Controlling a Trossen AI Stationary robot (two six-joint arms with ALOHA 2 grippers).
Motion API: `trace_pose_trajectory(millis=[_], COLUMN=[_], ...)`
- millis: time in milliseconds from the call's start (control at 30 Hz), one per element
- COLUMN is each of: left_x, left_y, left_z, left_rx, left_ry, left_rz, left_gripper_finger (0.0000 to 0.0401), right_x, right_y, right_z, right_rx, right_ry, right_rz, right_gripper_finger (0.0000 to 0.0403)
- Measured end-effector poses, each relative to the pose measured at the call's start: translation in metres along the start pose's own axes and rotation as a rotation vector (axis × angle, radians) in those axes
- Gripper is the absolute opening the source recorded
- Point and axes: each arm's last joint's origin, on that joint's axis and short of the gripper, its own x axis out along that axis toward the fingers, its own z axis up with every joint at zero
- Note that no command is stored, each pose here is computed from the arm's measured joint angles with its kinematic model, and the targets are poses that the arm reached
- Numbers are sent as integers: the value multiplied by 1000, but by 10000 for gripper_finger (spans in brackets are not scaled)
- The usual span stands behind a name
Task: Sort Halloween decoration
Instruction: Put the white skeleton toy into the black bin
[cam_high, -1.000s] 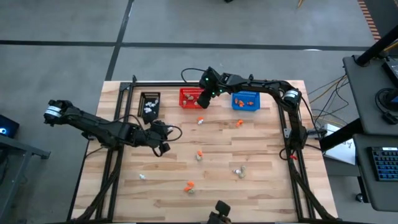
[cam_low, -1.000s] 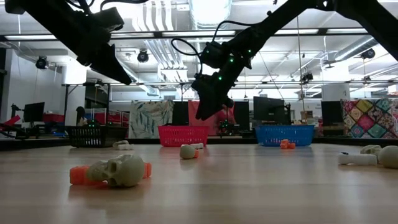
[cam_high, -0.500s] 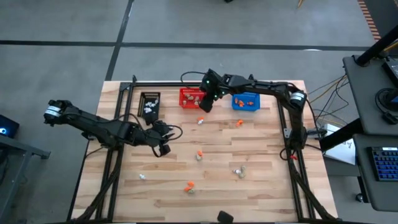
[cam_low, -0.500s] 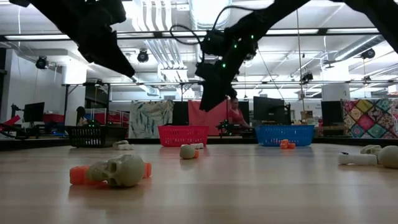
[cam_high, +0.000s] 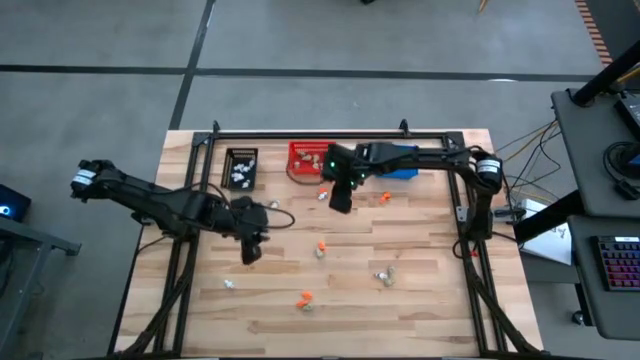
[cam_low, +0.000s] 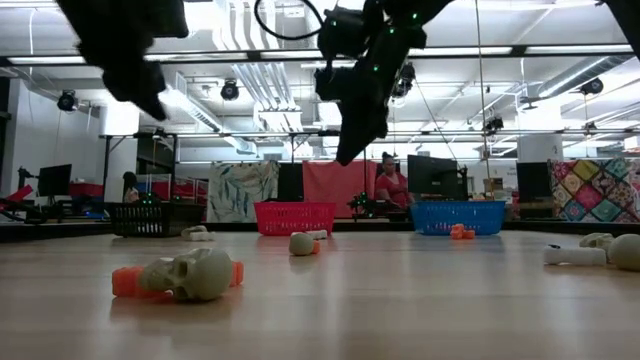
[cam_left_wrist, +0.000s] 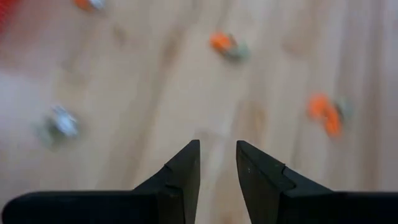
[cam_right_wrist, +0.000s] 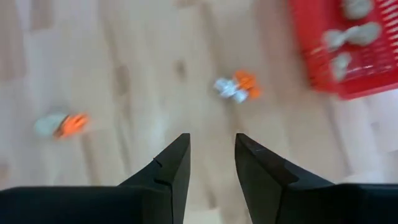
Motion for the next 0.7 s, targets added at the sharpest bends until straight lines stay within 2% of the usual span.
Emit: trace_pose_trajectory(millis=[300, 433, 700], left_x=[6, 13, 30], left_y=[-21, -40, -68], left_z=[-28, -46, -72], left_rx=[83, 181, 303], left_ry=[354, 439, 504], left_rz=[-173, -175, -59], left_gripper_finger=[86, 86, 87], right_x=[-4, -6, -8], right_y=[52, 70, 91], right_z=[-16, -19, -22], right_rx=[-117, -162, -204], right_ry=[99, 98, 84], right_rz=[55, 75, 99], right_gripper_finger=[114, 109, 106])
